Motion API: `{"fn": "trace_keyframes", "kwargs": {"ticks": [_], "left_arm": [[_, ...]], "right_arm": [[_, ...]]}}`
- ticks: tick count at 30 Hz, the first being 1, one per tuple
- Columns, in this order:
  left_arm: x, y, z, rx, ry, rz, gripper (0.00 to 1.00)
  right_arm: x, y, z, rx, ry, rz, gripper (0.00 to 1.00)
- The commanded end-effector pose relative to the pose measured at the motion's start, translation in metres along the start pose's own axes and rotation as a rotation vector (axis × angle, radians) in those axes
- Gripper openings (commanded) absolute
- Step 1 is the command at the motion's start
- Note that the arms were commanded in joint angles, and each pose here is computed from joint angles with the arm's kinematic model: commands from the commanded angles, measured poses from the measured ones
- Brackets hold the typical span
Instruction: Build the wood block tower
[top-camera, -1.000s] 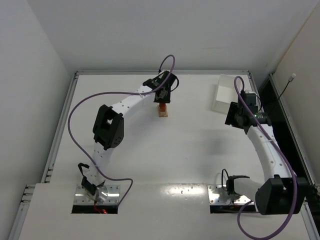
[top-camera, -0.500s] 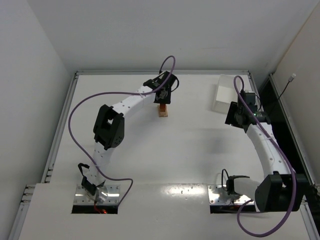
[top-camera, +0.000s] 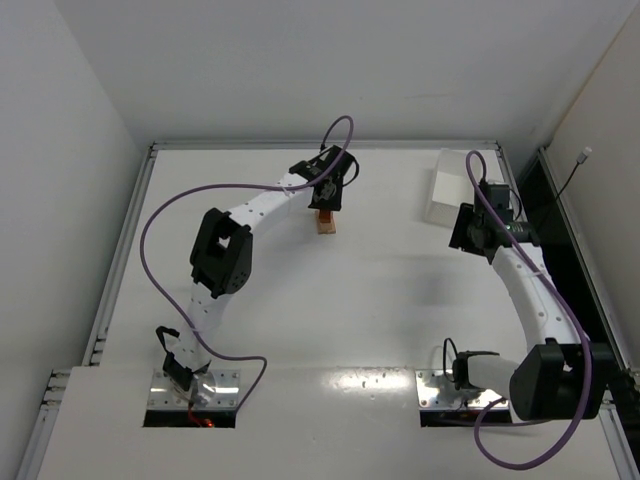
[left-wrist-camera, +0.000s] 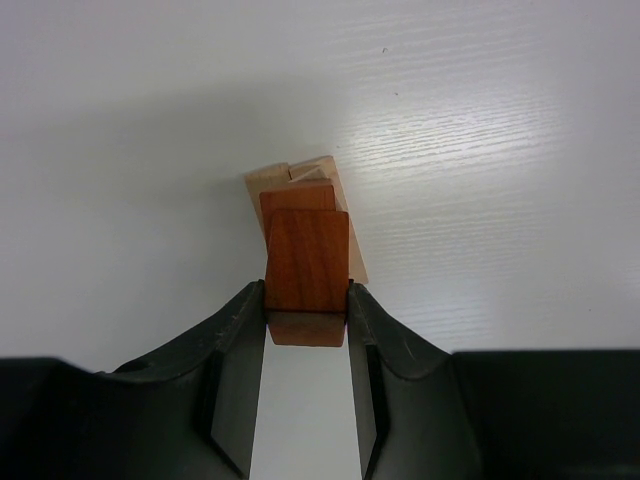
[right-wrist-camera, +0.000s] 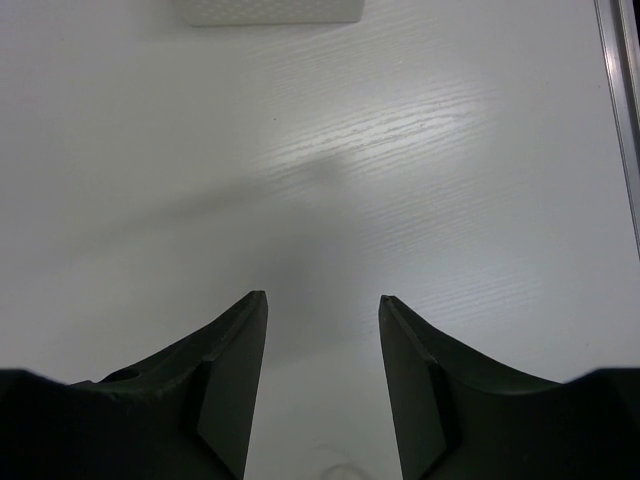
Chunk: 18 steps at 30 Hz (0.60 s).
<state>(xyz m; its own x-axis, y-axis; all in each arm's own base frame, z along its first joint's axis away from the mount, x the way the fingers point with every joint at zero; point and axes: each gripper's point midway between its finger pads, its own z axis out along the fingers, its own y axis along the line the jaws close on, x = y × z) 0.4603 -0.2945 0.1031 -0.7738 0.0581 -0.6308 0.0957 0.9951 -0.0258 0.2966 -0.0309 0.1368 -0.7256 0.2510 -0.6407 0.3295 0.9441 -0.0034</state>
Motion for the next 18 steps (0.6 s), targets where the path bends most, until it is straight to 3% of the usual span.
{"fn": "trace_keyframes", "kwargs": {"ticks": [1,5,7,8,10,18], "left_arm": [[-0.0064,-0.0086,-0.0045,0.021,-0.017,0.002,0.18],[-0.0067,-0.0095,-0.0023,0.021,-0.017,0.002,0.20],[-0.0067,-0.0095,-0.0023,0.021,-0.017,0.002,0.28],[-0.0067,-0.0095,-0.0023,0.021,-0.017,0.002,0.41],[-0.0067,-0.0095,-0.0023,0.021,-0.017,0.002,0.51],[-0.0147,-0.0080,-0.0081,0.018,-0.039,0.014,0.68]], "right_arm": [[-0.0190,0.0061,-0.0028,-0.027,-0.057,0.030,0.44],[-0.0182,0.0092,-0.0031,-0.045,-0.052,0.029,0.44],[-0.0205,0.0098,-0.0029,-0.047,-0.061,0.031,0.43],[-0.0190,0.0099,-0.0006,-0.045,-0.052,0.030,0.43],[-0.0190,0.0100,-0.0006,-0.045,-0.052,0.029,0.43],[-0.0171,0.0111,0.0010,-0.054,-0.050,0.019,0.43]]}}
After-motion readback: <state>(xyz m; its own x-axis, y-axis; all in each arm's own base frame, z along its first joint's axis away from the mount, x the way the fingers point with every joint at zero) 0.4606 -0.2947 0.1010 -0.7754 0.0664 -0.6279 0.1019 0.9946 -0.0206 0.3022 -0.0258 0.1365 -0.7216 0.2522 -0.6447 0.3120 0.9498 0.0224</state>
